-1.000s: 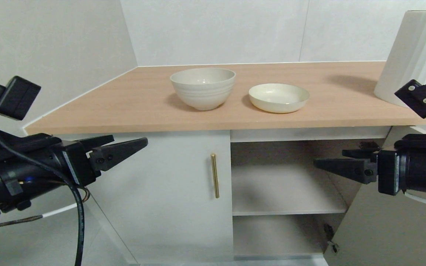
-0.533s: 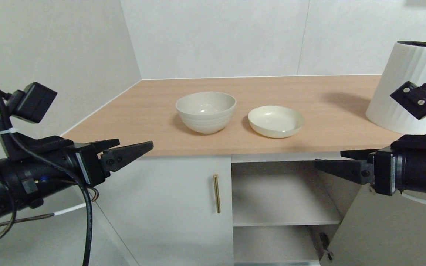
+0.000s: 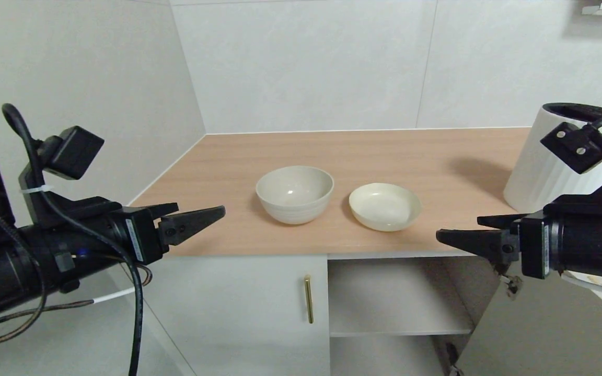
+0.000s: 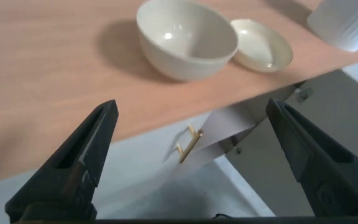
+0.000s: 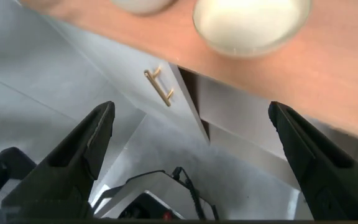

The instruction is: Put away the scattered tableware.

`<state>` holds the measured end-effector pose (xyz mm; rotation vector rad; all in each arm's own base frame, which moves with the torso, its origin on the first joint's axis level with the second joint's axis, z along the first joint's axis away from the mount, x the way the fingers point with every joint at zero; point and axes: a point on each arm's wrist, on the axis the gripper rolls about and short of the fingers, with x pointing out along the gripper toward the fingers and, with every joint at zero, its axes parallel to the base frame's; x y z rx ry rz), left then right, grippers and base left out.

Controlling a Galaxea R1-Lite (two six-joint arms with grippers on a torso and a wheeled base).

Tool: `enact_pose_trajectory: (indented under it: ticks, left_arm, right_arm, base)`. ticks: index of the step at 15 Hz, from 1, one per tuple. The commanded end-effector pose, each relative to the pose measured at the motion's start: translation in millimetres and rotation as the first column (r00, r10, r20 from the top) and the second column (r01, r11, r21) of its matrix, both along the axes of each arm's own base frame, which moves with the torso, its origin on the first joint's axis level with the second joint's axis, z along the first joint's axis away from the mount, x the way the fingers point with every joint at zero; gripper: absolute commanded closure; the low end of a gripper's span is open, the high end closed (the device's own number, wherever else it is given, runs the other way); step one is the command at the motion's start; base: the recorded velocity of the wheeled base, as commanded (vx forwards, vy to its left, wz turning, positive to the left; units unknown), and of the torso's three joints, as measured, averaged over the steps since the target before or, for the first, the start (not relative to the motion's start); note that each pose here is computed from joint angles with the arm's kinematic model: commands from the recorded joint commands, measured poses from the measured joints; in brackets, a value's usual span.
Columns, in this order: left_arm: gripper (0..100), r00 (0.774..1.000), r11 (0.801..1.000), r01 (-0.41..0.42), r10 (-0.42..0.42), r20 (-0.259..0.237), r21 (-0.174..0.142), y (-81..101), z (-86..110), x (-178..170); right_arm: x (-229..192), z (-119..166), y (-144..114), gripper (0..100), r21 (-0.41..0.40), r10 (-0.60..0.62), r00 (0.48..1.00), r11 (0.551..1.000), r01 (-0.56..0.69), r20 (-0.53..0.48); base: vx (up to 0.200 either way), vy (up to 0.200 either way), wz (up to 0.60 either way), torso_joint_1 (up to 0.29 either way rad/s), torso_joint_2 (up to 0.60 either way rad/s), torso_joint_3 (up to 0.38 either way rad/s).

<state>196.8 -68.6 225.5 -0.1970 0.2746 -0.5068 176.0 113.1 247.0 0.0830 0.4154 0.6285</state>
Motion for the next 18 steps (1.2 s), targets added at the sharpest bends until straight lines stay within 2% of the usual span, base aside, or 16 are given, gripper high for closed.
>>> enact_pose_trajectory:
  ticks: [1,5,6,7,8,9,10,11,13,14,15,16,18]
  left_arm:
    - [0,1.000,1.000,0.000,0.001,-0.026,0.008,-2.9,-5.3,9.0]
    - [0,1.000,1.000,-0.004,0.004,0.006,-0.005,-7.0,11.4,22.1]
    - [0,1.000,1.000,-0.004,0.004,-0.001,-0.002,-8.8,16.1,27.5]
    - [0,1.000,1.000,-0.009,0.009,-0.028,0.006,-10.2,19.5,33.4]
    - [0,0.996,1.000,-0.014,0.015,-0.088,0.017,-11.2,19.5,37.9]
    - [0,0.986,1.000,-0.018,0.021,-0.166,0.022,-12.8,17.3,41.5]
    - [0,0.978,1.000,-0.024,0.027,-0.206,0.019,-13.4,17.1,43.5]
    - [0,0.953,0.999,-0.050,0.043,-0.301,-0.015,-16.6,17.4,49.5]
    - [0,0.911,0.985,-0.122,0.062,-0.407,-0.122,-26.2,16.6,64.2]
    - [0,0.895,0.976,-0.155,0.074,-0.440,-0.152,-30.6,14.1,71.0]
    - [0,0.881,0.971,-0.182,0.091,-0.464,-0.156,-36.7,9.4,77.6]
    - [0,0.873,0.968,-0.203,0.111,-0.476,-0.146,-41.9,5.1,81.6]
    - [0,0.844,0.949,-0.302,0.220,-0.489,-0.093,-63.6,-9.3,100.2]
  right_arm:
    - [3.2,-1.8,2.2,0,-0.011,0.005,1.000,1.000,-0.005,0.001]
    - [25.4,-0.7,14.1,0,0.018,-0.004,0.997,1.000,0.003,0.073]
    - [34.1,3.1,19.3,0,0.013,-0.011,0.998,1.000,0.011,0.069]
    - [41.3,3.6,22.9,0,-0.026,-0.046,0.999,0.999,0.046,0.018]
    - [47.9,7.4,26.3,0,-0.061,-0.098,0.994,0.994,0.095,-0.052]
    - [53.3,10.9,29.3,0,-0.032,-0.140,0.983,0.990,0.137,-0.121]
    - [56.1,11.6,30.8,0,-0.013,-0.157,0.978,0.988,0.156,-0.137]
    - [60.7,7.1,32.4,0,-0.028,-0.192,0.970,0.981,0.190,-0.148]
    - [72.1,-1.1,36.8,0,-0.085,-0.286,0.949,0.957,0.276,-0.136]
    - [78.6,-7.3,39.5,0,-0.113,-0.333,0.934,0.941,0.319,-0.132]
    - [84.3,-13.2,42.2,0,-0.132,-0.362,0.923,0.929,0.345,-0.131]
    - [88.0,-14.0,43.7,0,-0.131,-0.373,0.918,0.925,0.356,-0.133]
    - [97.4,-18.9,49.4,0,-0.109,-0.396,0.903,0.918,0.382,-0.166]
  base:
    - [0.000,0.000,0.00,0.207,-0.49,-0.281]
    - [0.000,0.000,0.00,0.127,-0.30,-0.166]
    - [0.000,0.000,0.00,0.032,-0.07,-0.046]
    - [0.000,0.000,0.00,0.000,0.00,0.000]
    - [0.000,0.000,0.00,0.000,0.00,0.000]
    - [0.000,0.000,0.00,0.000,0.00,0.000]
    - [0.000,0.000,0.00,0.000,0.00,0.000]
    - [0.000,0.000,0.00,0.000,0.00,0.000]
    - [0.000,0.000,0.00,0.000,0.00,0.000]
    - [0.000,0.000,0.00,0.000,0.00,0.000]
    - [0.000,0.000,0.00,0.000,0.00,0.000]
    - [0.000,0.000,0.00,0.000,0.00,0.000]
    - [0.000,0.000,0.00,0.000,0.00,0.000]
